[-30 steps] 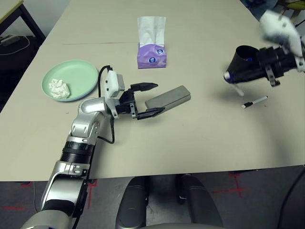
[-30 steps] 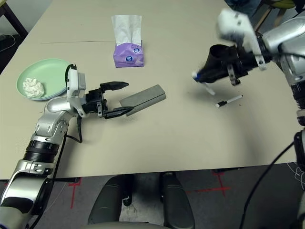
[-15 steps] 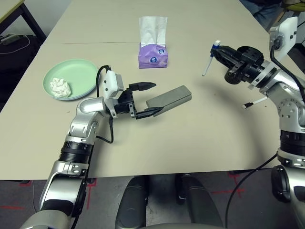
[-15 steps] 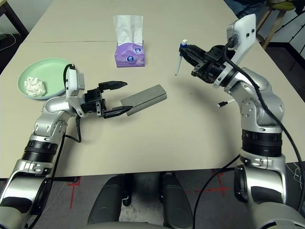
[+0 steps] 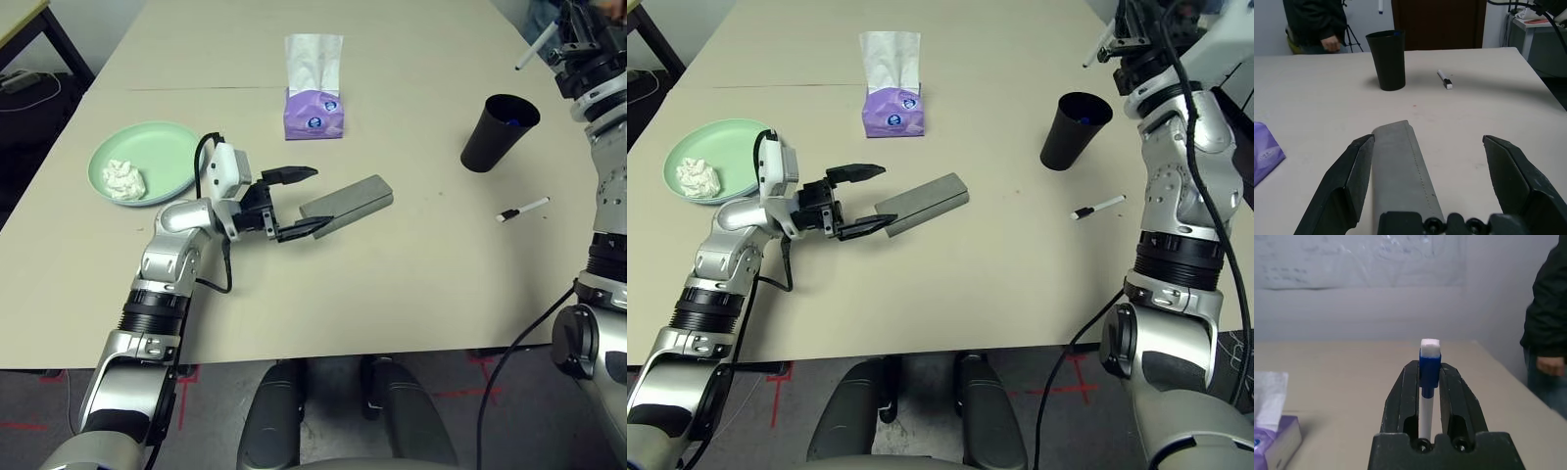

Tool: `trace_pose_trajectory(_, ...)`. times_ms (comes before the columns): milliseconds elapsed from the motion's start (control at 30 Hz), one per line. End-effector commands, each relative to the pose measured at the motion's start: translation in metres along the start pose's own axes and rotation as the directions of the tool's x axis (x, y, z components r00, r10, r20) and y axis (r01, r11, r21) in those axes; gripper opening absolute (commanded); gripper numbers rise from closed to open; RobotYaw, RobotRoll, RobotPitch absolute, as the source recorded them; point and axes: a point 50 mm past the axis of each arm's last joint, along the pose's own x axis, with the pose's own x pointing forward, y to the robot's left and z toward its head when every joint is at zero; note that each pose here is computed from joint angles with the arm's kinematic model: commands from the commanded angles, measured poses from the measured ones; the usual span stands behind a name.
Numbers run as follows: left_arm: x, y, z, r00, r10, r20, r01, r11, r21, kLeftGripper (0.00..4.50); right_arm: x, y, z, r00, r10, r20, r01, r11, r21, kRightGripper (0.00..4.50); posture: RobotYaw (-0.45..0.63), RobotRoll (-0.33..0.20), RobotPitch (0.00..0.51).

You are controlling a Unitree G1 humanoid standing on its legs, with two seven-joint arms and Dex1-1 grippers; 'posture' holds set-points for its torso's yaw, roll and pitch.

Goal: Organize and tidy the items on the table.

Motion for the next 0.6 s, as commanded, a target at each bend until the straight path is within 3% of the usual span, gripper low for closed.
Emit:
trace_pose_trajectory(33,-0.001,-0.004,-0.004,0.999,-0.027,-0.022,0.027,1.0,-0.012,4.5,0.001,0.001,-0.003,0.999,-0.017,-0.029,0.016,1.0,-0.017,0.43,0.02,0.0,0.173)
trace_pose_trajectory(333,-0.001,-0.004,-0.004,0.999,-0.029,-0.025,0.029,0.999,-0.014,4.5,0.006,-0.005,-0.013,0.988,-0.087,-0.127,0.075,0.992,-0.101,0.43,0.02,0.0,0.173)
trace_pose_trajectory(600,-0.002,-0.004,-0.004,0.999,-0.027,-0.03,0.027,0.999,-0.017,4.5,0.007,0.002,-0.016,0.987,-0.048,-0.154,0.036,0.996,-0.078,3.36,0.02,0.0,0.177)
